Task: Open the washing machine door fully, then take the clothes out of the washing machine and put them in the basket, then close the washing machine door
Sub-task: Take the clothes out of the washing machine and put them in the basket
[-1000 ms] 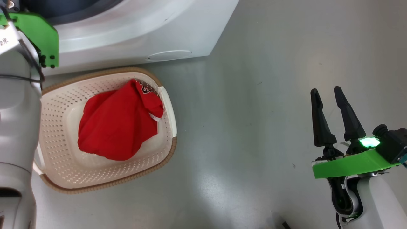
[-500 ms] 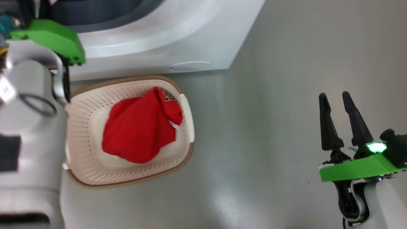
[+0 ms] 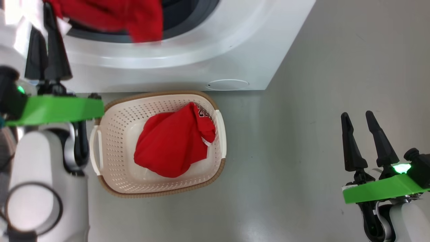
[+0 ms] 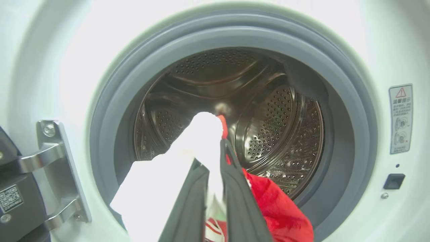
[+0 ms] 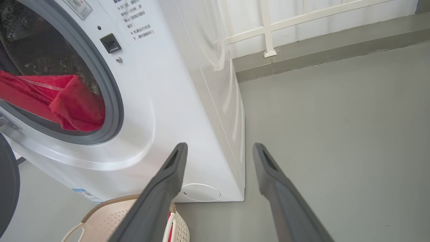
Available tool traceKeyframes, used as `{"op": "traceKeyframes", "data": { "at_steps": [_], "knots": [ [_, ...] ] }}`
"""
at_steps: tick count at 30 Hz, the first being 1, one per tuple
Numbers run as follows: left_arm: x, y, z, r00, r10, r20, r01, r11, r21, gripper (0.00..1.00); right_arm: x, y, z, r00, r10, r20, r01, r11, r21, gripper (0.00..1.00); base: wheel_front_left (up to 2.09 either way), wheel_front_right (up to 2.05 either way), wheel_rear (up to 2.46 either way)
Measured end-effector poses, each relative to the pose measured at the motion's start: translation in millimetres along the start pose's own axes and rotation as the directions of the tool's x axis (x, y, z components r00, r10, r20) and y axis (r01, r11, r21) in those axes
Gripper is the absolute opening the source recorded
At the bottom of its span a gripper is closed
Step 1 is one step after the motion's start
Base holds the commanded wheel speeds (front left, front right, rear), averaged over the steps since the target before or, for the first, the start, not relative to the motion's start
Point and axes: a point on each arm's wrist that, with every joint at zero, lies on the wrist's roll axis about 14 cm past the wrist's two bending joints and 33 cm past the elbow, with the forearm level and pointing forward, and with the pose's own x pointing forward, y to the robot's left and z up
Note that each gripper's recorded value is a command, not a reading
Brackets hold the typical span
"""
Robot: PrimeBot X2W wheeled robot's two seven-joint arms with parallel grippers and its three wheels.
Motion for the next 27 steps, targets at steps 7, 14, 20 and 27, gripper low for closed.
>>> {"op": "traceKeyframes", "data": {
  "at_steps": [7, 14, 20, 27],
  "knots": [
    [-21, 0, 33, 0.996, 0.000, 0.093, 0.004, 0.999, -0.046, 0.00, 0, 5, 1, 1.000, 0.016, 0.002, -0.016, 1.000, 0.001, 1.00, 0.00, 0.00, 0.00],
    [-34, -4, 64, 0.983, 0.010, 0.186, 0.002, 0.998, -0.065, 0.00, -1, 5, -1, 1.000, 0.014, -0.004, -0.014, 1.000, 0.002, 1.00, 0.00, 0.00, 0.00],
    [-47, -13, 44, 0.992, -0.012, 0.123, 0.021, 0.997, -0.070, 0.00, 0, 5, -3, 1.000, 0.015, -0.010, -0.015, 1.000, 0.003, 1.00, 0.00, 0.00, 0.00],
    [-64, -17, -18, 0.997, -0.024, -0.069, 0.019, 0.997, -0.073, 0.00, -1, 3, -7, 1.000, 0.010, -0.019, -0.010, 1.000, 0.002, 1.00, 0.00, 0.00, 0.00]
  ]
}}
